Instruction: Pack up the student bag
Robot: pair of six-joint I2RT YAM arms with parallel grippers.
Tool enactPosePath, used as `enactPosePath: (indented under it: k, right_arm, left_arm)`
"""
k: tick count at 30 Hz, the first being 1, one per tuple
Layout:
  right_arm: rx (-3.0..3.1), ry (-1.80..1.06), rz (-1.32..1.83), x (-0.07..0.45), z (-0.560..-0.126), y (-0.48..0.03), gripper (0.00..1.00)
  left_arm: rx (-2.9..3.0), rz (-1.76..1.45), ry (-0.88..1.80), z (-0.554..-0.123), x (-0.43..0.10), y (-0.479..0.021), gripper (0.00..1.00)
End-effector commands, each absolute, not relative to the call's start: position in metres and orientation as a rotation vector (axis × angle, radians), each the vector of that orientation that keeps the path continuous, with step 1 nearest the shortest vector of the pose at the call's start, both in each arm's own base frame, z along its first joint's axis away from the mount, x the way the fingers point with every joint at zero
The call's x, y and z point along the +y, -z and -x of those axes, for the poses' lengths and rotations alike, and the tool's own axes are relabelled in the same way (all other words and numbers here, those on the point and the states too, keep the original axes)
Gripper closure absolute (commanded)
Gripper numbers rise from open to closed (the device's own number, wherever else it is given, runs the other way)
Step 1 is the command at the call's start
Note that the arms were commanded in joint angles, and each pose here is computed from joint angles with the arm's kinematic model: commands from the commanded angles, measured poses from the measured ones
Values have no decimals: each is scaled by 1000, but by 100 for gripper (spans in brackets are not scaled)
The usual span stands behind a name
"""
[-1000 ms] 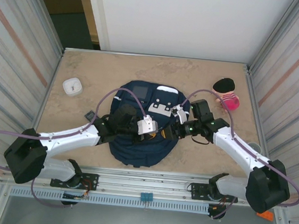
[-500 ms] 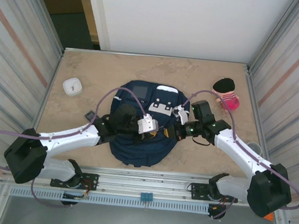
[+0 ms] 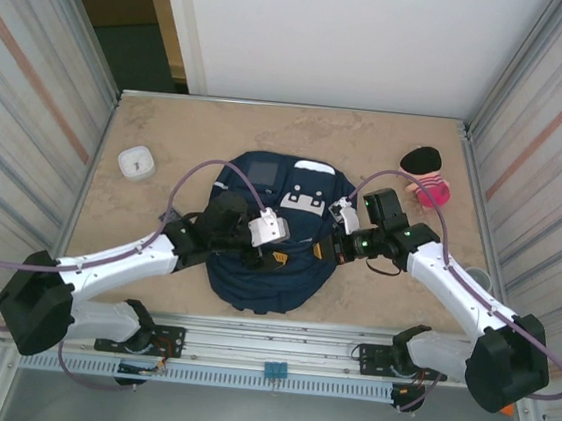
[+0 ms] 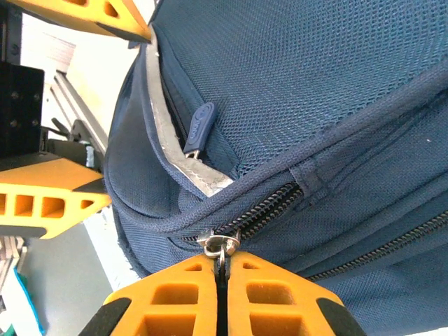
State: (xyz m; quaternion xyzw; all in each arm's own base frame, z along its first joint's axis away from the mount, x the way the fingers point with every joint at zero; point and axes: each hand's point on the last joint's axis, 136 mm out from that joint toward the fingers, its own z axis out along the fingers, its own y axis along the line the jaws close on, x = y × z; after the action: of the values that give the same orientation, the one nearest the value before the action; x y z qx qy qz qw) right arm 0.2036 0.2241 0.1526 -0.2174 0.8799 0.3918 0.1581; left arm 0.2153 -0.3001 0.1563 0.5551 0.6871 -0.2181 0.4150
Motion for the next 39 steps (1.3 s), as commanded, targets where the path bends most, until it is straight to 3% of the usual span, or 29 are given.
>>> enactPosePath:
  k: [1,3,6,7,10,19,27,31,35,39]
  right_arm:
    - [2491,-1127,624,225,-209,-167,100]
    - [2494,-1118,626,223,-211,-168,100]
    - [2514,-1108,615,221,-214,-167,100]
    - [2522,-1107,610,222,-214,-168,100]
    - [2526,-1138,629,233,-206,-171,100]
    - [2523,-1242,619,261,-174,-183,100]
    - [2480,-1351,476,299,-185,-184,100]
    - [2528,-1291,334,285,-195,-179,75]
    - [2540,-1285,75,248,-206,-174,59]
    - [2496,-1321,-115,223,-221,-175,51]
  left_arm:
    - [1771,-1427,470,-220,-291,-146,25]
    - [1784,-1421,441,-222,-287,-142,32]
    - [1741,-1408,490,-219,-294,-149,76]
    - [1731,-1402,505,-218,-298,-153,86]
    - [1700,-1372,513,-218,-313,-167,100]
    - [1730,-1125,515,-247,-328,-197,100]
    - [1644,-1257,617,-224,-353,-192,100]
    - [1630,-1270,579,-224,-346,-186,100]
    - [1595,-1317,563,-220,-336,-179,100]
    - [1537,-1381,563,-211,-335,-177,100]
